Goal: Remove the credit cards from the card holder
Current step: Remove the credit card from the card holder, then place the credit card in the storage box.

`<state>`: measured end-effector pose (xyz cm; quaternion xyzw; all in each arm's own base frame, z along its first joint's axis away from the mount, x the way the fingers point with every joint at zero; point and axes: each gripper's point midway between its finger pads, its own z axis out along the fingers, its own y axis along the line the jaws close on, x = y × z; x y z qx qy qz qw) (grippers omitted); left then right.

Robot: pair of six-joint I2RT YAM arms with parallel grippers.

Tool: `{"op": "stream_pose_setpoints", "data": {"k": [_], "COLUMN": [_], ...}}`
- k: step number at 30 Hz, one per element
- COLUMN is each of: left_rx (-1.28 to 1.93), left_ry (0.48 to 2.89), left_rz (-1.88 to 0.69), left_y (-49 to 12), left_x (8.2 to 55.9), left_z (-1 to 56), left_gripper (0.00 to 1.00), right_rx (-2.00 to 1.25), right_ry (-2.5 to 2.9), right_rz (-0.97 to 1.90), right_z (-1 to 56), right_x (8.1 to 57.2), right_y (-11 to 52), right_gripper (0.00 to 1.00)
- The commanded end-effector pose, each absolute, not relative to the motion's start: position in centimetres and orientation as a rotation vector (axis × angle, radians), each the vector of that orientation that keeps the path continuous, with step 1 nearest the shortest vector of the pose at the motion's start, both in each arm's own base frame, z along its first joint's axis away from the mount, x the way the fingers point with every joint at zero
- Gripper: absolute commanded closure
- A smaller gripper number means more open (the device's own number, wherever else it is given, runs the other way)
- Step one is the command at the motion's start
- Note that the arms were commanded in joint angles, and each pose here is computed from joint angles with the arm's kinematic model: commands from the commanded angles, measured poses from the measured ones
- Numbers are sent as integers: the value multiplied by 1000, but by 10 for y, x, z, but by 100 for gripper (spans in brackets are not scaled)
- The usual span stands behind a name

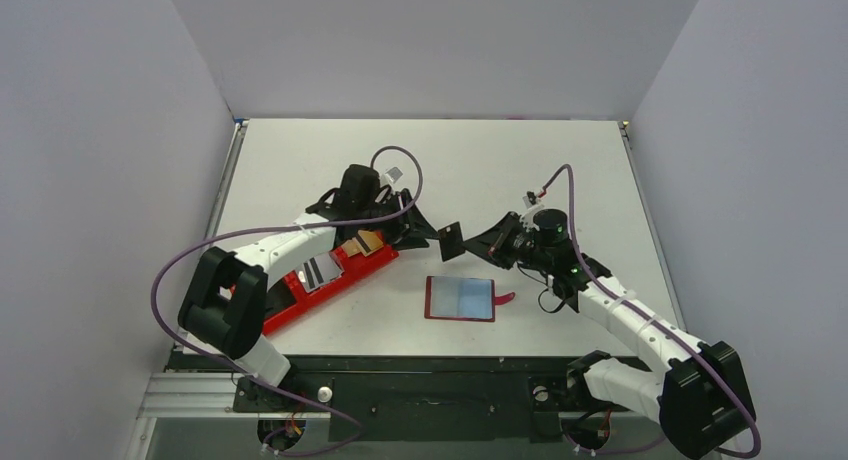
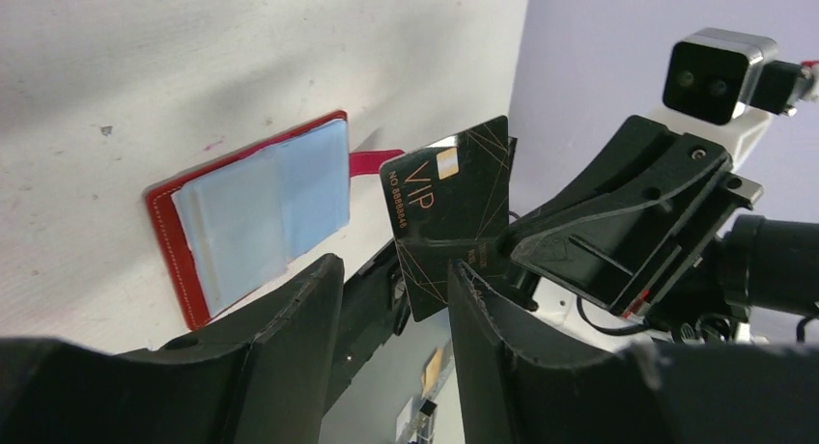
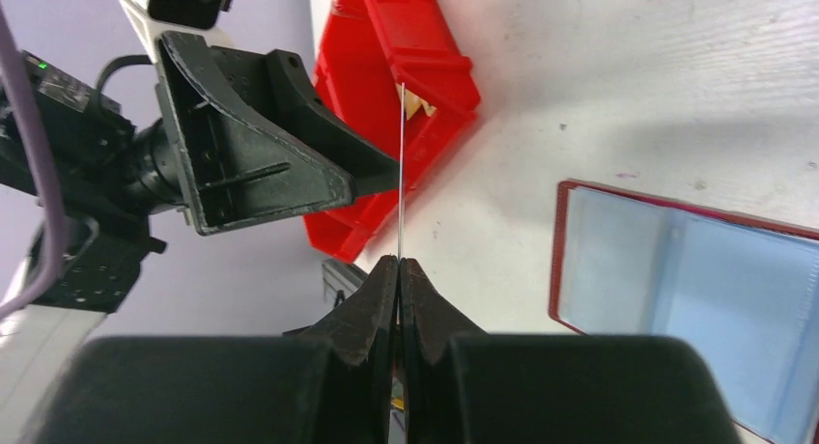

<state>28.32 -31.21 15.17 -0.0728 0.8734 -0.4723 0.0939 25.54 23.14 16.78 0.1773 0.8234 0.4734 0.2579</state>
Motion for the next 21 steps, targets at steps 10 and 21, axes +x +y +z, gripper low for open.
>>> {"op": "stream_pose_setpoints", "data": {"k": [10, 21], "left_rx": [-144, -167], "left_ry": [2360, 2315], "left_rz": [-1715, -1793], "left_y": [-324, -326], "left_x": [286, 283], "left_z": [207, 212], "left_gripper": [58, 73], "right_rx": [436, 433], "right_ry": [2071, 2086], "right_rz": [1500, 1526], "right_z": [223, 216], "right_x": [268, 262], "right_y": [257, 267], "right_gripper": [100, 100]}}
